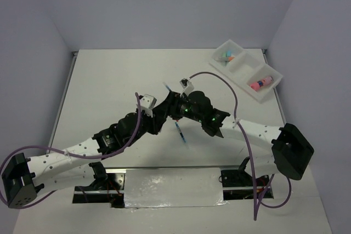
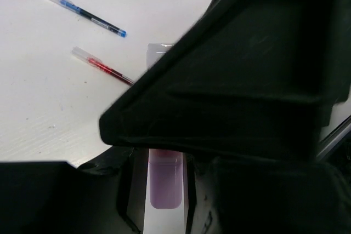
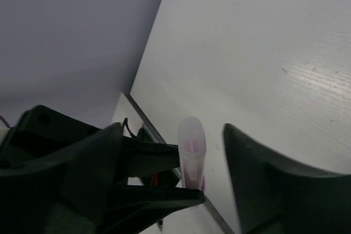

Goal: Sort the stationery into containers
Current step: Place the pen in the storage box.

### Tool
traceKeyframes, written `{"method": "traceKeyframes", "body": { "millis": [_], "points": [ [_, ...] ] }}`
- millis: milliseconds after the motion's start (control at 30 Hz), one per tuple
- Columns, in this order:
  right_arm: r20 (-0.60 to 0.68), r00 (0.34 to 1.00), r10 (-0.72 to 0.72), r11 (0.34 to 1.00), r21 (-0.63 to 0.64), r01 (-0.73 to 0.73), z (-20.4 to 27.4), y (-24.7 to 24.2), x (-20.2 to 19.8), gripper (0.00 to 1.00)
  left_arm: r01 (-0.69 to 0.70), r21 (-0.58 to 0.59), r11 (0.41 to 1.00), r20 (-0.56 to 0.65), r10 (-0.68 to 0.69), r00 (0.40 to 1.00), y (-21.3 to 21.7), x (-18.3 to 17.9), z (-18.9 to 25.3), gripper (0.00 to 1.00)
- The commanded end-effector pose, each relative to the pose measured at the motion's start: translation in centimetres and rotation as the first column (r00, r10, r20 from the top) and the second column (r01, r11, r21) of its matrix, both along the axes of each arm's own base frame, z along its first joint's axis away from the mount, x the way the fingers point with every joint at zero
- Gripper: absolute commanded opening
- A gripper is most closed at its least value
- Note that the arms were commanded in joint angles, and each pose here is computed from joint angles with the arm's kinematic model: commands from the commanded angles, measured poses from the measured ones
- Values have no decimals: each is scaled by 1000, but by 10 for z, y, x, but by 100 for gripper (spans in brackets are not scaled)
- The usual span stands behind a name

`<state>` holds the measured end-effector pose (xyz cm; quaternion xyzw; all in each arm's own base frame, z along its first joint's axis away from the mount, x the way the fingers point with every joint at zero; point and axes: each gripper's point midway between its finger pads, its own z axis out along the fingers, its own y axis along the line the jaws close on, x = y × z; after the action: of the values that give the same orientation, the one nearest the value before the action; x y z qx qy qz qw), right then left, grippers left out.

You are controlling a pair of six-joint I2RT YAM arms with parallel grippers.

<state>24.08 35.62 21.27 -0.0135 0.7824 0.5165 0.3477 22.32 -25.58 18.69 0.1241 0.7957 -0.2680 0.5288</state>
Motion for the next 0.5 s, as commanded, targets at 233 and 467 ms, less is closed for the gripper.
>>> {"method": "traceKeyframes", "body": {
  "millis": [233, 467],
  "points": [
    [33, 996, -78, 997, 31, 77, 5, 8, -4, 0, -78, -90, 993, 102, 87, 991, 4, 17, 47, 34],
    [191, 932, -309, 938, -101, 332, 9, -57, 97, 0, -198, -17, 980, -14, 198, 980, 18, 22, 34, 99]
  ]
}}
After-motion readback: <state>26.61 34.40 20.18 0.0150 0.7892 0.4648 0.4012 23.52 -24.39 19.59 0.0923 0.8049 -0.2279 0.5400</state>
